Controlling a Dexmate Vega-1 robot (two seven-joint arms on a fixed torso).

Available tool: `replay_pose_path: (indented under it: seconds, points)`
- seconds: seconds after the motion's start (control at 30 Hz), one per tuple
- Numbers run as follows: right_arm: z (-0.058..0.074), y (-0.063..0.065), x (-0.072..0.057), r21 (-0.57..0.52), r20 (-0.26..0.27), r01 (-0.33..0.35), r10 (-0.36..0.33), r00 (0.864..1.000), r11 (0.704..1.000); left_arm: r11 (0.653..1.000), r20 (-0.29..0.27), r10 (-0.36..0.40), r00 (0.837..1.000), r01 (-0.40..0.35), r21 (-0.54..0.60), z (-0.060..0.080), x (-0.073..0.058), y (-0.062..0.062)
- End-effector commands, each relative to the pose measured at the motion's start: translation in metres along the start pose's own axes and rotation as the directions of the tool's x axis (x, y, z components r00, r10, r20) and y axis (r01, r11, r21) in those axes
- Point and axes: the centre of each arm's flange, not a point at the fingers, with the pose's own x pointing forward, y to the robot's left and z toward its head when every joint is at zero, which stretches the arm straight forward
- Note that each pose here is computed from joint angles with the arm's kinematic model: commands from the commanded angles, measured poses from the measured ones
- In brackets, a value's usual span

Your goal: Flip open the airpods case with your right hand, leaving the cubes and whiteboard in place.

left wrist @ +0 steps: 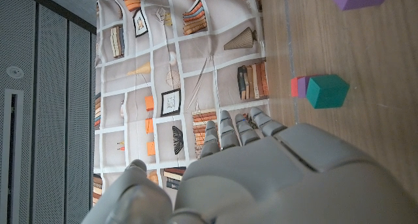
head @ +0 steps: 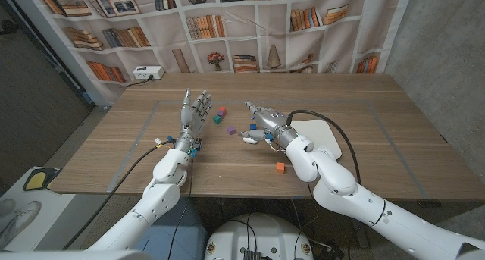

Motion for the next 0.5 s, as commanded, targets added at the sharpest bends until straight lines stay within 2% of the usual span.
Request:
replay_pose_path:
  seconds: [0.03, 0.5]
  points:
    - [0.0023, 0.0049, 0.0040, -0.021, -0.009, 0.004, -0.004, 1.000, 1.000, 0.999, 0.016, -0.013, 1.000, 0.014, -0.049, 0.0011, 0.0019, -0.0014]
    - [0.0036, 0.0131, 0.0095, -0.032, -0.020, -0.007, 0.006, 1.000, 0.999, 0.995, 0.024, -0.008, 1.000, 0.010, -0.103, -0.0006, 0.0007, 0.0029]
